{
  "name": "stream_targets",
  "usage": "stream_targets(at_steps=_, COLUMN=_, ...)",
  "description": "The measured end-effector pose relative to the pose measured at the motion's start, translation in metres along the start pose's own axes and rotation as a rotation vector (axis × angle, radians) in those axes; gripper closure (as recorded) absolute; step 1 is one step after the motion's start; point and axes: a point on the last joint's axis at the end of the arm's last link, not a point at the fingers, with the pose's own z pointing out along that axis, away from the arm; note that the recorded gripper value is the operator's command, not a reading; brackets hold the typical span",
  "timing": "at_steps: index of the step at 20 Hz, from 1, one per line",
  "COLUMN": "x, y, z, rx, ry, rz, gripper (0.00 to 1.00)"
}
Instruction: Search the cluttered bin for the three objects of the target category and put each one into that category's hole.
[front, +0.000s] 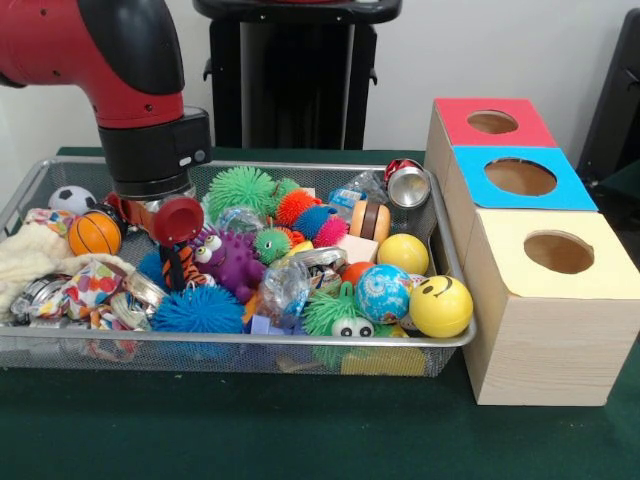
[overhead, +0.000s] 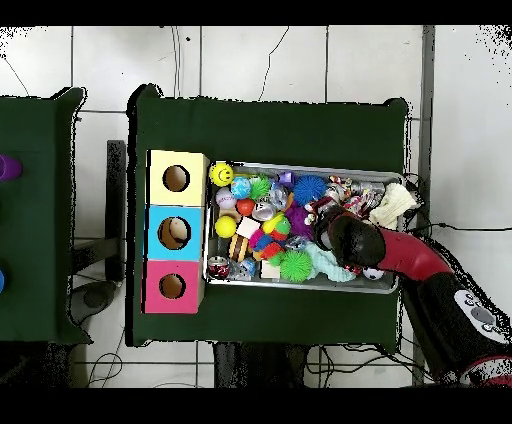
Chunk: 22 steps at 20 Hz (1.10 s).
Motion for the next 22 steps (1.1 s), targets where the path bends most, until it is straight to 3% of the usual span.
stream_targets(at_steps=4, x=-0.001, y=0.002, z=0.001, rx=-0.014, ry=-0.021, rz=-0.003, gripper=1.00)
stream_targets(at_steps=16, x=-0.001, y=0.000, z=0.001, rx=-0.013, ry=-0.019, rz=0.001, gripper=1.00)
stream_targets(at_steps=22, x=-0.002, y=-0.001, z=-0.009, rx=-0.011, ry=-0.026, rz=-0.003, gripper=1.00)
